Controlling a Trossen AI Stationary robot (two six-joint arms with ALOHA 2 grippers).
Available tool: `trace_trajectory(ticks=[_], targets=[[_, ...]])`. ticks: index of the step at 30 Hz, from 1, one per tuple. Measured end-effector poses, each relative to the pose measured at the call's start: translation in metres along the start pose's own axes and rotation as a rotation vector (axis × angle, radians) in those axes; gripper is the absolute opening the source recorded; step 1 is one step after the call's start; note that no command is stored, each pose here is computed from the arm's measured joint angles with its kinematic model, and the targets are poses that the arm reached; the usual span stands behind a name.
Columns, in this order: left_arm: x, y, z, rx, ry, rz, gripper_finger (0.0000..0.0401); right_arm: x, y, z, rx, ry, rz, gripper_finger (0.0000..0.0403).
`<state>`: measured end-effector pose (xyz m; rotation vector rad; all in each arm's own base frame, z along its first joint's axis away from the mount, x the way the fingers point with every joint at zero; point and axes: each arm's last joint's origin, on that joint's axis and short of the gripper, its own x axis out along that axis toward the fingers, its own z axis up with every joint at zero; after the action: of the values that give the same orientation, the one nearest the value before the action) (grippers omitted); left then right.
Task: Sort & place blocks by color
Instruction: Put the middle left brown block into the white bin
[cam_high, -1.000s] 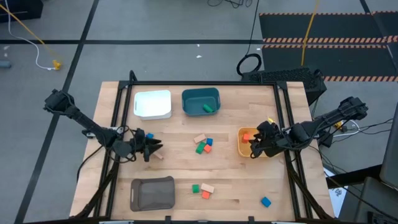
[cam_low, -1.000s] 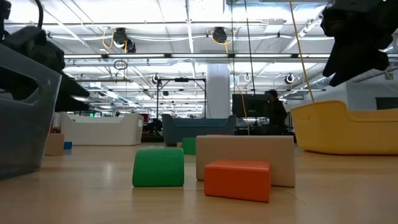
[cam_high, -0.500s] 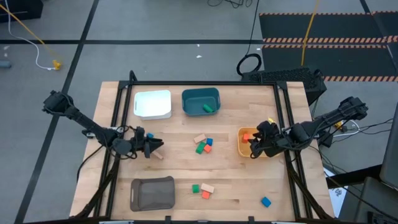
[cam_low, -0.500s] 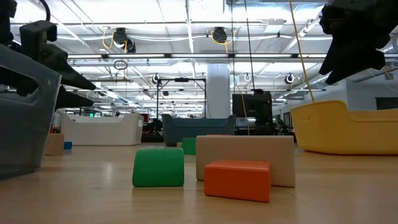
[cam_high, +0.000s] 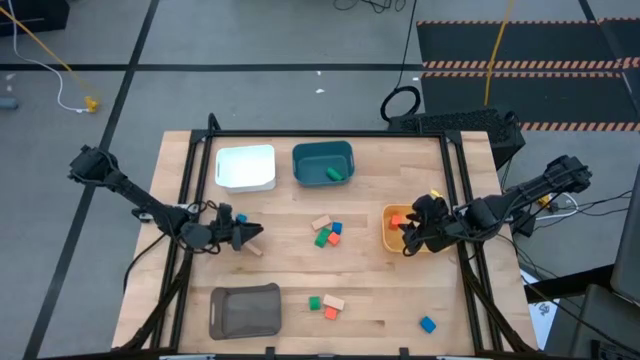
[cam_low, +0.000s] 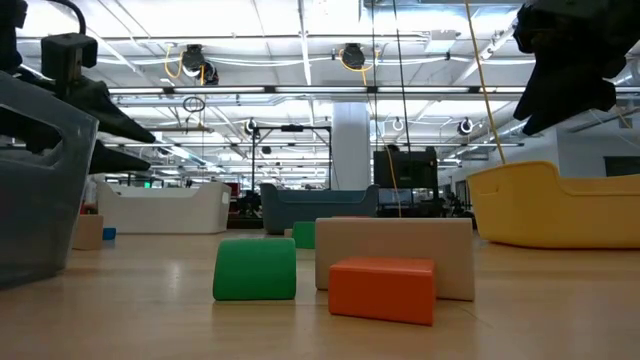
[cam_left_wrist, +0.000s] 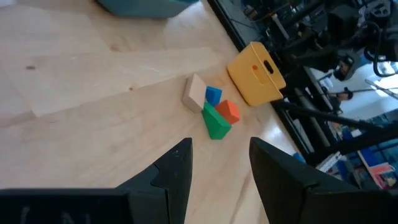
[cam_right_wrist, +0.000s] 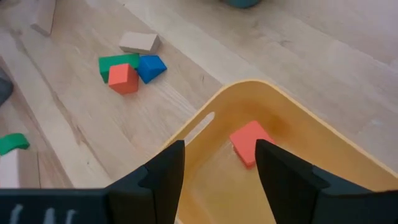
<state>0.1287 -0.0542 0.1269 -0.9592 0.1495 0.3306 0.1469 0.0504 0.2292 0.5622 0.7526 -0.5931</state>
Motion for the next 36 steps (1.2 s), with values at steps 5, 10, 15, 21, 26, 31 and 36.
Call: trace_trajectory(ticks=[5,10,15,21,26,31,36], targets=[[0.001,0.002,0.004,-0.001,-0.093,0.041,0.0161,0.0,0.0,0.0,-0.042,0.0,0.0,0.0187],[0.004,0.001,0.009,-0.107,-0.11,0.028,0.0161,0.0,0.001,0.0,-0.045,-0.003,0.006,0.0187],[0.007,-0.009,0.016,-0.053,-0.104,-0.066,0.0161,0.0,0.002,0.002,-0.038,-0.032,0.014,0.0187],[0.015,-0.039,0.03,0.131,-0.055,-0.14,0.0161,0.0,0.006,0.004,-0.074,-0.05,0.045,0.0187],[0.022,-0.056,0.038,0.287,0.082,-0.097,0.0161,0.0,0.008,0.005,-0.064,-0.06,0.065,0.0187],[0.021,-0.059,0.038,0.387,0.289,-0.022,0.0161,0.0,0.008,0.005,-0.063,-0.06,0.065,0.0187],[0.016,-0.067,0.035,0.464,0.499,-0.079,0.0161,0.0,0.008,0.005,-0.06,-0.06,0.065,0.0187]])
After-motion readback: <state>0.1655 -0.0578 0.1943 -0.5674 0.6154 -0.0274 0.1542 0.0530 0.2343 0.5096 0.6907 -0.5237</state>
